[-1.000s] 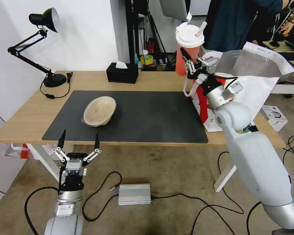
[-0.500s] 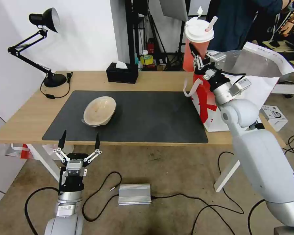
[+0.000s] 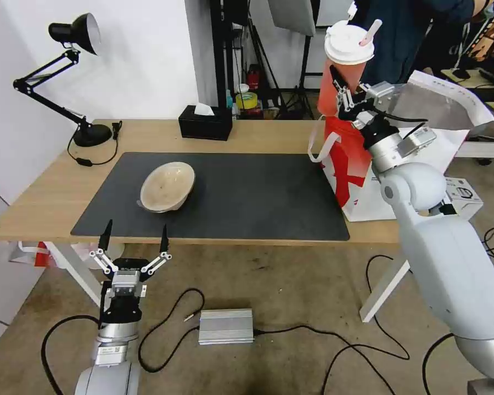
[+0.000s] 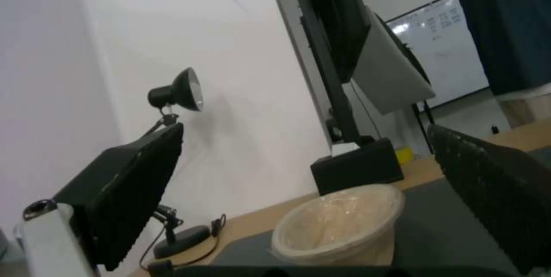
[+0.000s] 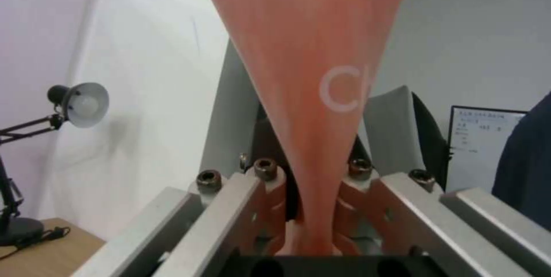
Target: Pick up the trash from the table and place it into the takeout bag.
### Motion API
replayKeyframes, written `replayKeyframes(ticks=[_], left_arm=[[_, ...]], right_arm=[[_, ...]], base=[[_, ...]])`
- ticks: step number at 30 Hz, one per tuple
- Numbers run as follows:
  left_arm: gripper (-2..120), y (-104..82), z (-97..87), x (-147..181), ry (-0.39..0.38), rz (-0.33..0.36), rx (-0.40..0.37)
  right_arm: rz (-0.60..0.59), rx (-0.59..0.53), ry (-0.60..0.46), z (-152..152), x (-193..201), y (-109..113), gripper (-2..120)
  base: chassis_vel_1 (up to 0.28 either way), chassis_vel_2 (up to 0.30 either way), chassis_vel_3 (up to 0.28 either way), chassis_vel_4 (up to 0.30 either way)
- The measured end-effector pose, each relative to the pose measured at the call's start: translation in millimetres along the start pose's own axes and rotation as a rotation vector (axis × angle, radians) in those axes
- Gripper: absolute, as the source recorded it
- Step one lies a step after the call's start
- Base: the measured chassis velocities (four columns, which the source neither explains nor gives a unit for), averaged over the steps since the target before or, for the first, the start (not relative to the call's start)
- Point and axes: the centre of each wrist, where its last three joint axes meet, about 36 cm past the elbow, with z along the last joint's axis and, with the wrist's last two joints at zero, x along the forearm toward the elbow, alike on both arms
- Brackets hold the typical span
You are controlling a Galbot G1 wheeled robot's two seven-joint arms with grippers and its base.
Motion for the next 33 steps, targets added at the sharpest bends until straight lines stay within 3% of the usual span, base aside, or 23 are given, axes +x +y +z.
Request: replayKeyframes(ticks=[33], left_arm=[[100, 1.5, -0.6, 1.0, -0.001, -0.007, 0.0]], right_arm=[[0.157, 0.085, 0.1, -5.6, 1.7, -16.3, 5]], base=[[0.0, 0.0, 0.0, 0.0]])
